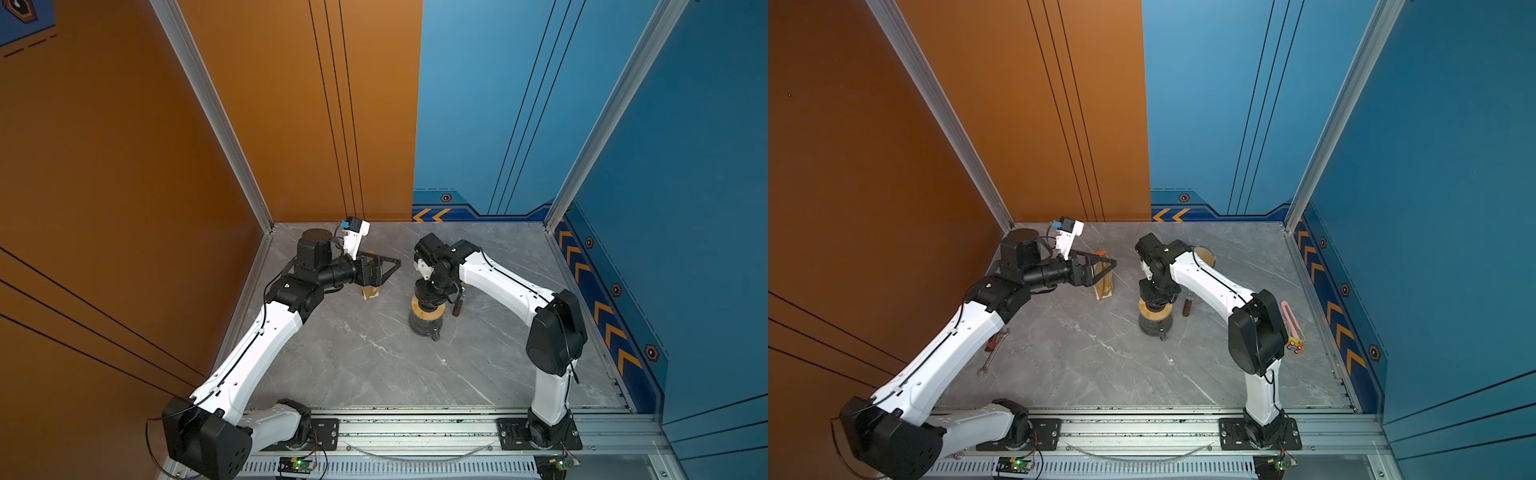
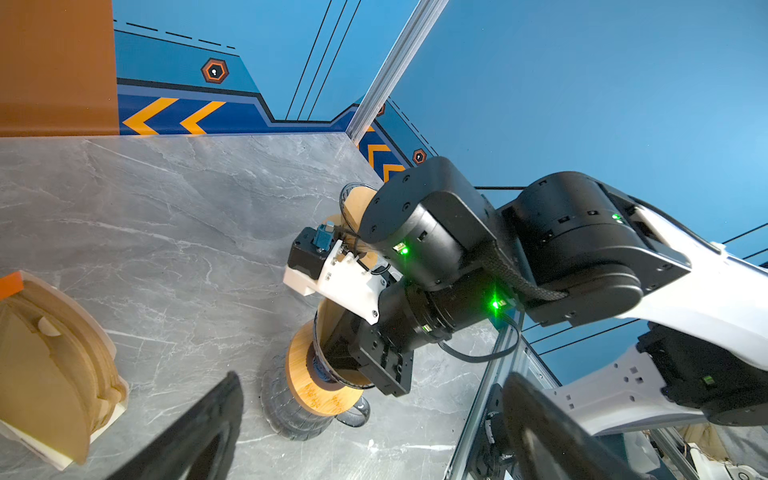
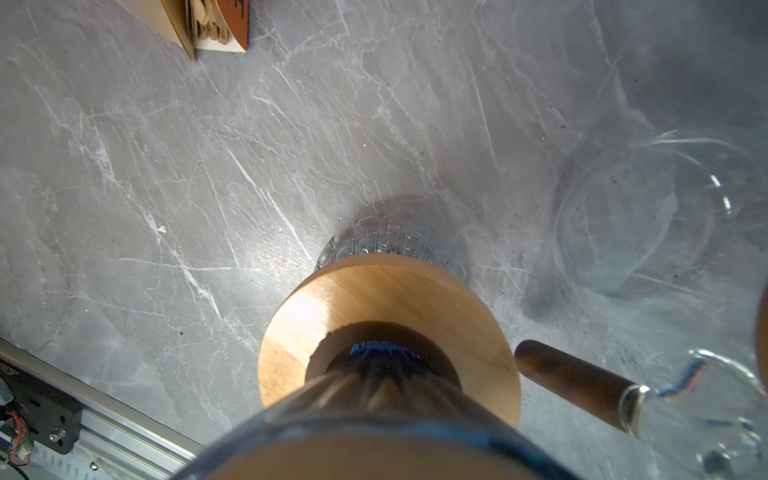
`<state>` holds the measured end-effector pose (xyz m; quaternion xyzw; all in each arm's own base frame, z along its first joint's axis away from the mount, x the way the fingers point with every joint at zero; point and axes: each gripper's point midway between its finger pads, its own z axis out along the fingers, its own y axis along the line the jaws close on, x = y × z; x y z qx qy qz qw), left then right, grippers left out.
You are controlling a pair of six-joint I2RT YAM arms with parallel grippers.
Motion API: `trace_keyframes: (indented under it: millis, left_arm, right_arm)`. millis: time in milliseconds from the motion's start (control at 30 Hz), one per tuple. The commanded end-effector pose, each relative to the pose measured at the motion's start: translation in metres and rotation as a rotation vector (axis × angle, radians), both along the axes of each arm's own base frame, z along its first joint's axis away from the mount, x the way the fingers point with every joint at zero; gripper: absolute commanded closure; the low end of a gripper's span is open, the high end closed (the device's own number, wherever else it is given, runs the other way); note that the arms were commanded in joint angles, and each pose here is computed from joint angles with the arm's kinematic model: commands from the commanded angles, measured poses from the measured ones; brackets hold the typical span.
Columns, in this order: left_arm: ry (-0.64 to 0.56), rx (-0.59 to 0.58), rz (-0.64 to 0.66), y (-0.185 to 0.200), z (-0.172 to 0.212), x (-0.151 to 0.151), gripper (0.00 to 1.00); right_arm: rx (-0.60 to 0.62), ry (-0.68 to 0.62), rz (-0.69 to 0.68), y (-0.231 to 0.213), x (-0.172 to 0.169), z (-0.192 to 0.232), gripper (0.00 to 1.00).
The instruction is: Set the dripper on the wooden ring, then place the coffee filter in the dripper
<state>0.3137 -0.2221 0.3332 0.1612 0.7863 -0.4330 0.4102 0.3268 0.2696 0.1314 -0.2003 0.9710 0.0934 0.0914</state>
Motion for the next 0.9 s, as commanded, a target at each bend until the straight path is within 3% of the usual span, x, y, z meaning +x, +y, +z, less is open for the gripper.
trace_keyframes:
  millis: [0, 400, 867]
  left_arm:
    - [-0.005, -0.011, -0.018, -0.002, 0.001, -0.005, 0.02]
    - [-0.004, -0.011, -0.018, -0.002, 0.001, -0.005, 0.02]
    - [-0.001, -0.009, -0.015, -0.002, 0.001, -0.005, 0.02]
  right_arm:
    - [-0.009, -0.004, -0.001, 0.000, 0.006, -0.002, 0.86]
    - [-0.010, 0.004, 0.004, 0.001, 0.005, -0.004, 0.78]
    - [-0.020, -0.029, 0.006, 0.000, 0.007, 0.014, 0.81]
